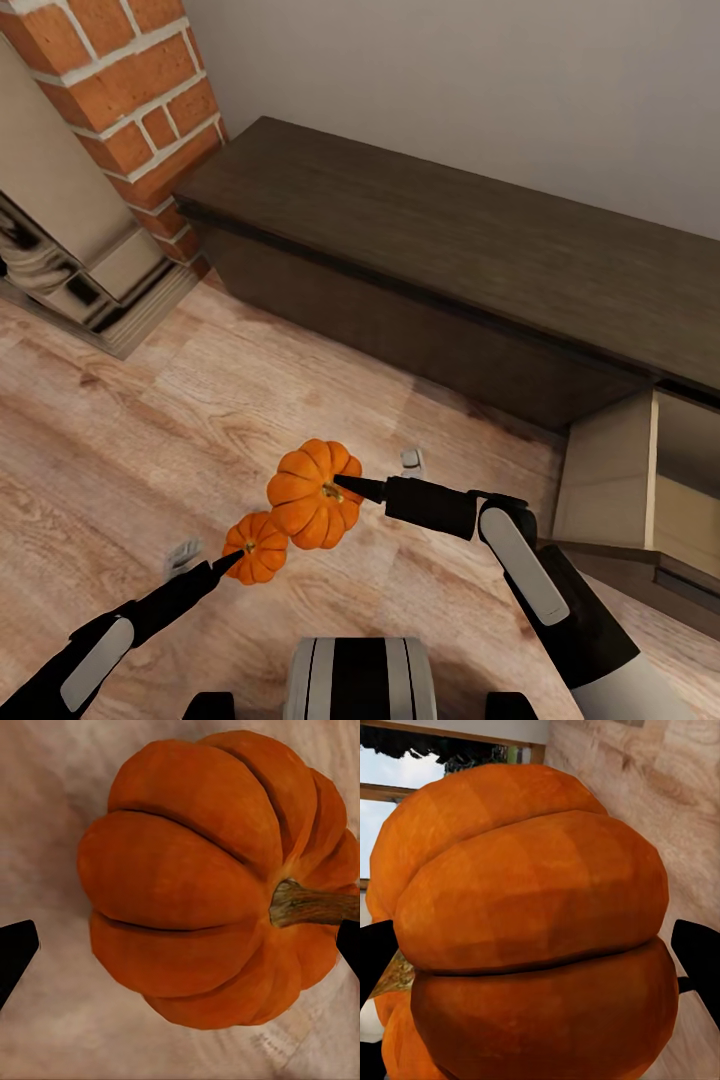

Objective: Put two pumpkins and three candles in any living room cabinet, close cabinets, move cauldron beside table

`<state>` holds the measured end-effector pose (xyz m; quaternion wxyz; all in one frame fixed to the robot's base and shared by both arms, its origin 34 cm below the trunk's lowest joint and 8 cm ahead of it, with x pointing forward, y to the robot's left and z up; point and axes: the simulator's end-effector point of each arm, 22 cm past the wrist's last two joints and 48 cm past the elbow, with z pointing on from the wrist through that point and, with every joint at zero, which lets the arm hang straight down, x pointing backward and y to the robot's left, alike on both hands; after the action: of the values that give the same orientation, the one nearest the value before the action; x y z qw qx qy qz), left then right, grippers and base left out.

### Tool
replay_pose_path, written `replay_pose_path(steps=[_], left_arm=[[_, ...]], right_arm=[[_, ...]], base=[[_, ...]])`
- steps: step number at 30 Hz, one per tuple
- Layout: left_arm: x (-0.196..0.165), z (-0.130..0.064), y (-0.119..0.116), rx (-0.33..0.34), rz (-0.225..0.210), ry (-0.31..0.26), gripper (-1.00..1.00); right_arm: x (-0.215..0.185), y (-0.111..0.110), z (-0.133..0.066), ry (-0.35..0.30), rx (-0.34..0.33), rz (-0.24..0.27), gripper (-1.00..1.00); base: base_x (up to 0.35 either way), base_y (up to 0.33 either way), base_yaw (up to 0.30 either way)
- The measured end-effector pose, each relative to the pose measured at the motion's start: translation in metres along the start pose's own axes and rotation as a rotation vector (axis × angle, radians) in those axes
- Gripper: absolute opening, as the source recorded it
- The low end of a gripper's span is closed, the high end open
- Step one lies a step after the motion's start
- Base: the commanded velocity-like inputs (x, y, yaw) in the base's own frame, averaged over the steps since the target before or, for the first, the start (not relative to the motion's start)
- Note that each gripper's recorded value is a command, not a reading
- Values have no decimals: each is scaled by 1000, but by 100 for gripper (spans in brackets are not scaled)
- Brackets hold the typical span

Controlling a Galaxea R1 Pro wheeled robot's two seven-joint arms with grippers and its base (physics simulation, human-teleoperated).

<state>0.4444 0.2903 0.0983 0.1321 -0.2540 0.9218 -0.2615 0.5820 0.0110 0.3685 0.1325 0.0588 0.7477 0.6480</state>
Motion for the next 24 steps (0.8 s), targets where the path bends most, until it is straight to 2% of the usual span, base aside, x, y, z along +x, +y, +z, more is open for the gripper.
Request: replay_pose_path(steps=[21,24], left_arm=[[-5,-4,7,-15,7,-3,100],[-1,-2,12,-21,2,6,100]], right_arm=[[0,0,0,0,0,0,-100],[2,-7,0,2,5,10,-100]], base=[[50,31,0],[0,0,0]])
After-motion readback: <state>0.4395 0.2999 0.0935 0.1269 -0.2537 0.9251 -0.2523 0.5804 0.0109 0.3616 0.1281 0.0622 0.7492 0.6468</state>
